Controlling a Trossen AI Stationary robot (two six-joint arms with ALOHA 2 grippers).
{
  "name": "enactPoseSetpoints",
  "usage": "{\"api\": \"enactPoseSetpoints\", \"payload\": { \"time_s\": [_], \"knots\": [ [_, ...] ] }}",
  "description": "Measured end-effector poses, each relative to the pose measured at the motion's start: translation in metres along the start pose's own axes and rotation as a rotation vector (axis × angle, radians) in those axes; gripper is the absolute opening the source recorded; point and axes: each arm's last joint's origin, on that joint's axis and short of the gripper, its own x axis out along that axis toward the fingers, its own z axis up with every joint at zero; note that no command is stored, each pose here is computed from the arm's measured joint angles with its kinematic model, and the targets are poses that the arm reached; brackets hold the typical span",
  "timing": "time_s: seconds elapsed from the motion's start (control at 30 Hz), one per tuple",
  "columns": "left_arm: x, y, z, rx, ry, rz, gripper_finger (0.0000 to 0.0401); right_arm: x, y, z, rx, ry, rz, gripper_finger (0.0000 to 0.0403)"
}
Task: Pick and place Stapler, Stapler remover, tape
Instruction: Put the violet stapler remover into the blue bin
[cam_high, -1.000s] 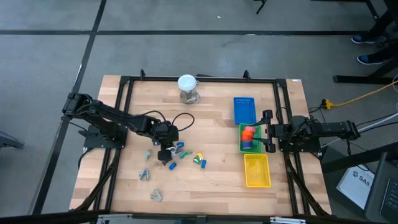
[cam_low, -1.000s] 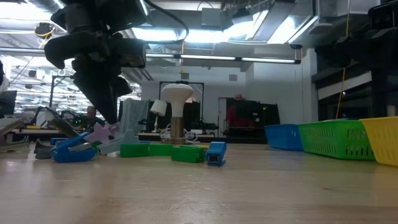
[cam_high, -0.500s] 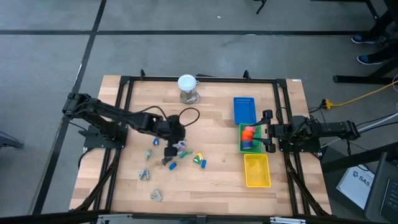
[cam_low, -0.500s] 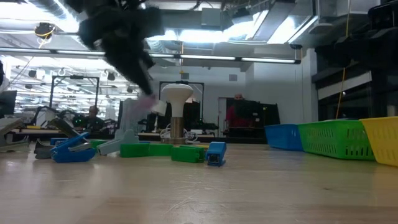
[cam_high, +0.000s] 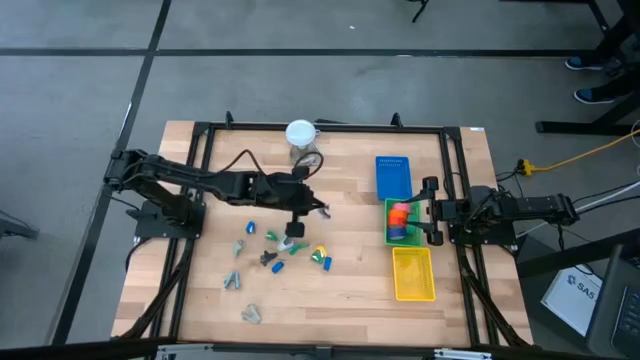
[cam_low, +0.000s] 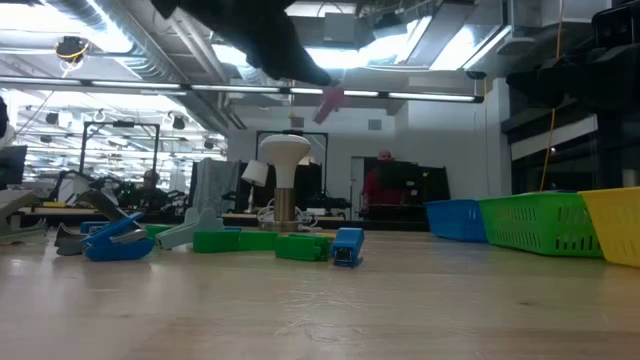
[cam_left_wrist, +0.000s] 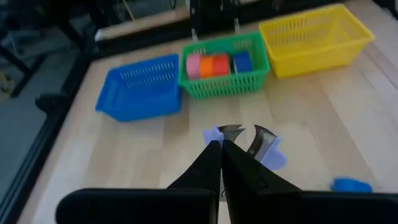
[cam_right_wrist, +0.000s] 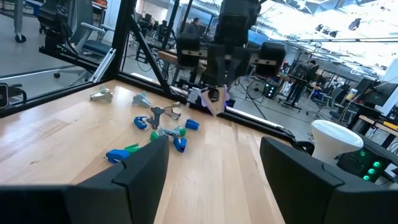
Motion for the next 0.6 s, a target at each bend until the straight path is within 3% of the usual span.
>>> {"api": "enactPoseSetpoints", "payload": {
  "time_s": [0.23,0.6],
  "knots": [
    [0.03,0.006,-0.004,0.014,0.006,-0.008,0.0003,0.0,0.0,0.0,0.0,0.0,0.0,0.0259],
    [0.091,0.032,0.018,0.098,0.014,0.066,0.0003,0.0,0.0,0.0,0.0,0.0,0.0,0.0259]
  ]
}}
